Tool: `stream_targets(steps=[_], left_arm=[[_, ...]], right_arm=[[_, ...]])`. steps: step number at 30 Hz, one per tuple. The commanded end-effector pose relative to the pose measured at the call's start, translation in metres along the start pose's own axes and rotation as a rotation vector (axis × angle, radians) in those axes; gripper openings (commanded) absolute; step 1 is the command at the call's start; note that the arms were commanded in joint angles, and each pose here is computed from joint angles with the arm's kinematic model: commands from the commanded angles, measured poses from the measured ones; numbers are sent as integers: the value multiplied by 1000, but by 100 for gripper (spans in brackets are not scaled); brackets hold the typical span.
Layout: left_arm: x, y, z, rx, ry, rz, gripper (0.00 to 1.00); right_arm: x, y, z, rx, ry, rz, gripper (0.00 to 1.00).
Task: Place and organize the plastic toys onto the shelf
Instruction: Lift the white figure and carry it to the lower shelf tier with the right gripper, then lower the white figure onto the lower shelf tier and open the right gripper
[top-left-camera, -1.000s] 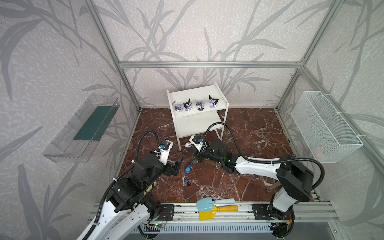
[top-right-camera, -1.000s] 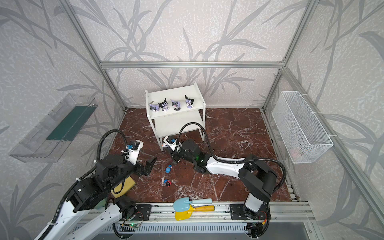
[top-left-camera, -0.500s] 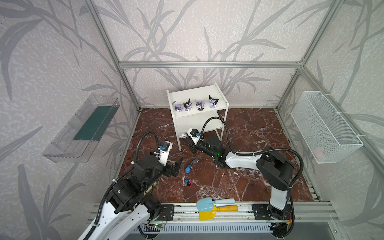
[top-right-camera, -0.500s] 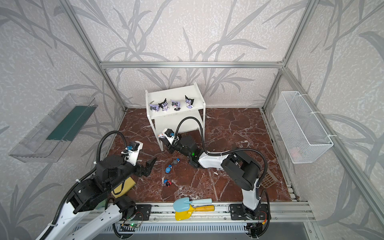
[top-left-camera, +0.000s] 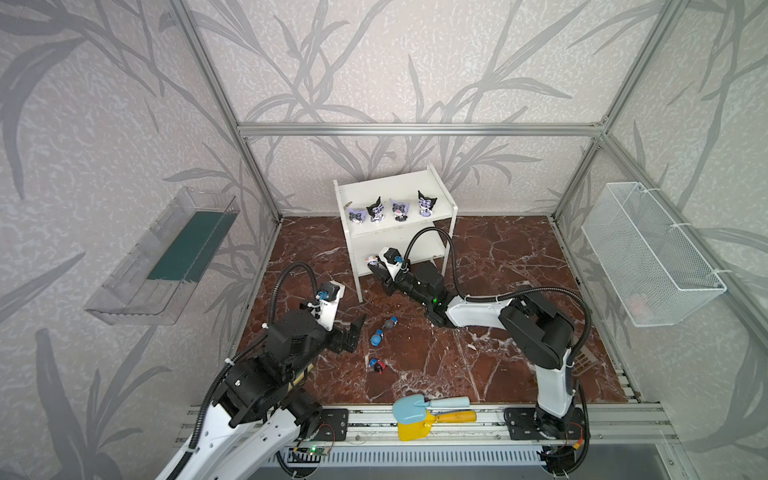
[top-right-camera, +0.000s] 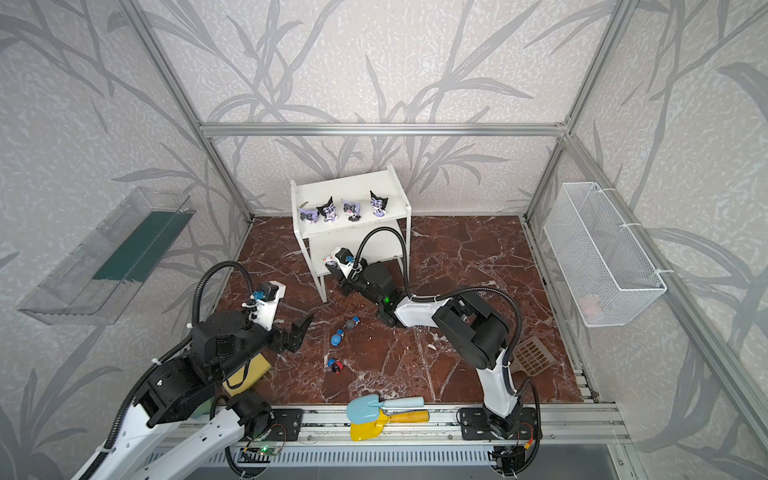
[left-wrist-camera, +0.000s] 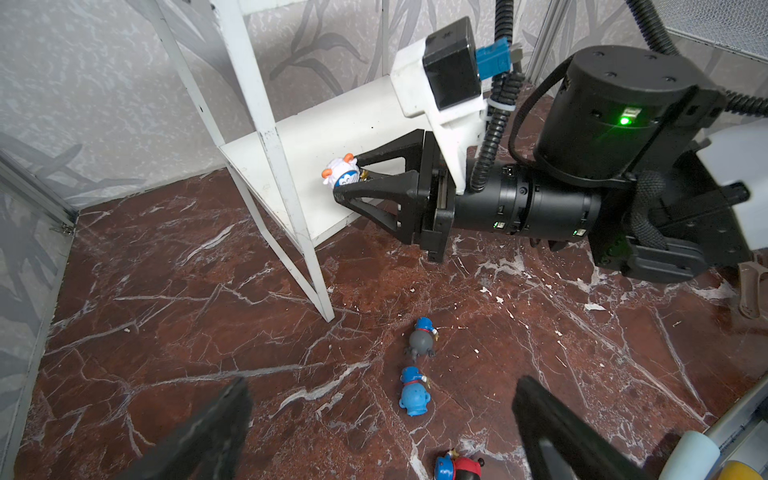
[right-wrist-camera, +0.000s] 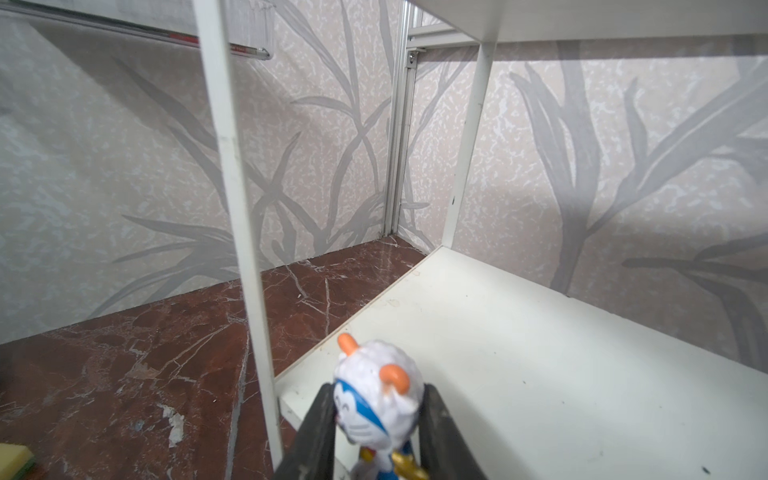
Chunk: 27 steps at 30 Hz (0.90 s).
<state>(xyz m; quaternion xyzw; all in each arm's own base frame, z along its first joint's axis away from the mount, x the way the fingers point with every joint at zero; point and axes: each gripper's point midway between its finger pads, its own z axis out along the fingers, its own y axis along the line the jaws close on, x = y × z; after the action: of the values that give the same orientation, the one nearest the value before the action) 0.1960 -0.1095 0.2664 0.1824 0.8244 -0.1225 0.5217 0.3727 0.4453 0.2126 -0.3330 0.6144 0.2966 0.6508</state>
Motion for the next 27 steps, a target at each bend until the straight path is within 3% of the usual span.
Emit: stream_targets(steps=[1, 27], left_arm=[[-2, 4, 0, -21, -15, -3, 100], [-3, 3, 1, -15, -21, -7, 99]], right_arm=[[-23, -4, 6, 2, -78, 10, 23], [-2, 1, 17, -25, -105, 63, 25]])
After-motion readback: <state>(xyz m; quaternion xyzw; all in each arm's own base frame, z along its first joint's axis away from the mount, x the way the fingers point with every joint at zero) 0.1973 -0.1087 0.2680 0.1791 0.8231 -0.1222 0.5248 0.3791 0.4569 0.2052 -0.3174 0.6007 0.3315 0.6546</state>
